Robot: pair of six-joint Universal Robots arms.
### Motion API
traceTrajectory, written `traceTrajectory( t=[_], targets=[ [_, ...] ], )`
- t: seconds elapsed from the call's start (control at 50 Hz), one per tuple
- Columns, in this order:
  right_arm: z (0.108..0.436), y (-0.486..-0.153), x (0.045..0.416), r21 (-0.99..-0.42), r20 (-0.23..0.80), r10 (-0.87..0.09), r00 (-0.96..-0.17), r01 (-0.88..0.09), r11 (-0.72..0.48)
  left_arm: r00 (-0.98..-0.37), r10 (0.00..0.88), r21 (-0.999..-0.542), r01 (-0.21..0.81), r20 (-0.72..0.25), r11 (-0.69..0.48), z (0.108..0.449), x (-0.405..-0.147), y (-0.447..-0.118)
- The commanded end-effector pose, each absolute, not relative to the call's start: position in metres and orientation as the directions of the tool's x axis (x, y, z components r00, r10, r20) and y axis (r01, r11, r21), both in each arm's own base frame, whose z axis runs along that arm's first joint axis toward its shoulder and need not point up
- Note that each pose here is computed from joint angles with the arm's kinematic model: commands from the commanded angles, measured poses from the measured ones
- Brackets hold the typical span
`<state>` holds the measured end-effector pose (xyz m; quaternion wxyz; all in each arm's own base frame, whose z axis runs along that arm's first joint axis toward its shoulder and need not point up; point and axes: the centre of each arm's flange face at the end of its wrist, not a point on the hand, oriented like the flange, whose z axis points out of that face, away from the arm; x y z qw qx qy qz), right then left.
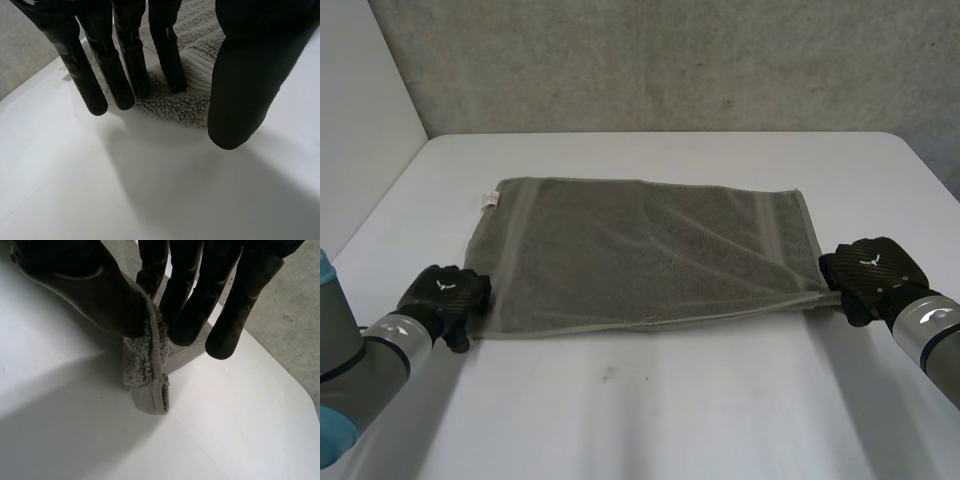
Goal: Fold the towel.
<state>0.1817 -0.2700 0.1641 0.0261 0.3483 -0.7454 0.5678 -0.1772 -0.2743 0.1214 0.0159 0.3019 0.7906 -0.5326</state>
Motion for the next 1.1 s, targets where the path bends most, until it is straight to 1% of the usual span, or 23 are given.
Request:
traceTrajectory(
  t=[0.02,0.16,0.3,0.46,0.6,0.76,0.96,1.1],
  targets=[
    [0.162,-0.270,0.182,-0.827,0.434,-0.492,-0.754,-0.550,0.114,-0.816,0.448,-0.851,0.488,-0.365,0.195,0.118,-0.181,-0.286],
    [0.161,-0.270,0.182,-0.827,0.433,-0.494,-0.754,-0.551,0.116,-0.823,0.446,-0.866,0.467,-0.351,0.180,0.118,-0.186,-0.292],
    [0.161,-0.270,0.182,-0.826,0.432,-0.494,-0.754,-0.551,0.118,-0.845,0.442,-0.889,0.416,-0.300,0.191,0.116,-0.192,-0.300],
    [0.158,-0.270,0.183,-0.822,0.433,-0.501,-0.750,-0.556,0.122,-0.845,0.452,-0.890,0.410,-0.287,0.200,0.109,-0.197,-0.306],
    [0.156,-0.270,0.183,-0.820,0.433,-0.504,-0.748,-0.559,0.126,-0.839,0.466,-0.893,0.405,-0.280,0.194,0.109,-0.203,-0.304],
    [0.152,-0.270,0.182,-0.816,0.430,-0.508,-0.746,-0.563,0.135,-0.855,0.459,-0.909,0.366,-0.243,0.200,0.112,-0.206,-0.306],
    [0.150,-0.270,0.183,-0.815,0.426,-0.514,-0.744,-0.563,0.140,-0.858,0.456,-0.912,0.357,-0.236,0.202,0.111,-0.207,-0.309],
    [0.149,-0.270,0.183,-0.813,0.427,-0.514,-0.744,-0.565,0.142,-0.870,0.443,-0.920,0.334,-0.217,0.205,0.114,-0.206,-0.310]
  ],
)
